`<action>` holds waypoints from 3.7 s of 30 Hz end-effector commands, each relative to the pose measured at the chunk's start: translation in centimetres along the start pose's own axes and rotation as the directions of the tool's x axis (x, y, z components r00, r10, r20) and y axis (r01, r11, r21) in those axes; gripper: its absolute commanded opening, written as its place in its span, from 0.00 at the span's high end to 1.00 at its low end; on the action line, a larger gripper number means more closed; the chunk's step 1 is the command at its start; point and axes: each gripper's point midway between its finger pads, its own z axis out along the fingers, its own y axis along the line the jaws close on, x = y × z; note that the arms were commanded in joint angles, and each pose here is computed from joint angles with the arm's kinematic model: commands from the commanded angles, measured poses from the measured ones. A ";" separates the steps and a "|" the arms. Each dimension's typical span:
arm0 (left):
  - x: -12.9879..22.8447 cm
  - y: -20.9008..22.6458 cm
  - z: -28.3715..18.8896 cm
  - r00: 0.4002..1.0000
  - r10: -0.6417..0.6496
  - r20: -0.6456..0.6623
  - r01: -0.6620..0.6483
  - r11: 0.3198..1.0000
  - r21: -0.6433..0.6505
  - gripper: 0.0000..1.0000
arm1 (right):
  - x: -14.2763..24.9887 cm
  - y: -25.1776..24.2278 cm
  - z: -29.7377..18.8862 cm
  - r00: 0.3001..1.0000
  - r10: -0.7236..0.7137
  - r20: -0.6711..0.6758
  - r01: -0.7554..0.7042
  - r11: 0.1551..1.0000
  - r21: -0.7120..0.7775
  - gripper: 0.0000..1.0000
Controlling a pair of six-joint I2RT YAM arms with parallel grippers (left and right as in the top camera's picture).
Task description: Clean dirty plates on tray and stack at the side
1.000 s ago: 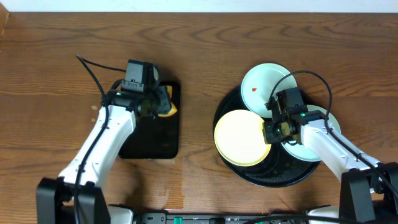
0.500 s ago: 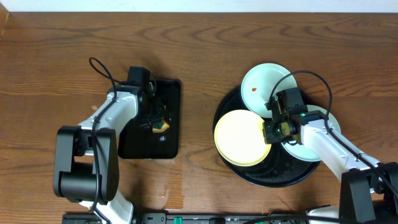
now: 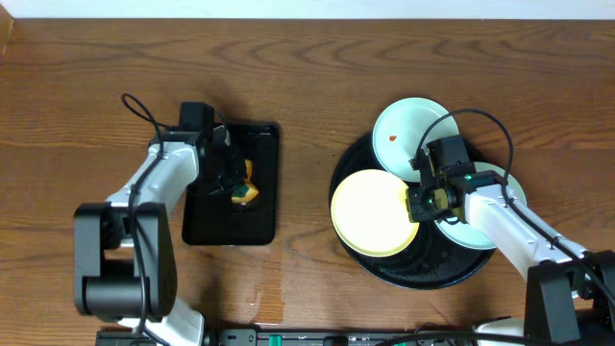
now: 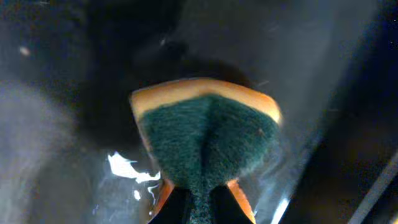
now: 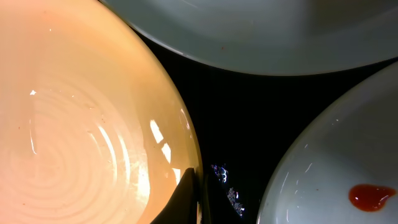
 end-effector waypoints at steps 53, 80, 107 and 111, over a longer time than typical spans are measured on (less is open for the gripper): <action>1.6 2.1 -3.7 0.997 0.073 0.019 -0.070 0.989 -0.130 0.43 | 0.3 1.1 0.0 0.999 0.015 0.044 -0.012 0.998 -0.065 0.99; 1.6 2.1 -3.7 0.997 0.073 0.019 -0.070 0.989 -0.130 0.42 | -8.1 -5.0 -13.9 0.811 -0.228 0.539 -0.016 0.912 0.411 0.99; 1.6 2.1 -3.7 0.997 0.073 0.020 -0.070 0.989 -0.130 0.41 | -12.1 2.2 -20.7 0.470 -0.687 0.555 0.264 0.709 0.654 0.99; 1.6 2.1 -3.7 0.997 0.073 0.020 -0.070 0.989 -0.130 0.41 | -11.5 2.1 -20.1 0.498 -0.695 0.519 0.271 0.693 0.668 0.99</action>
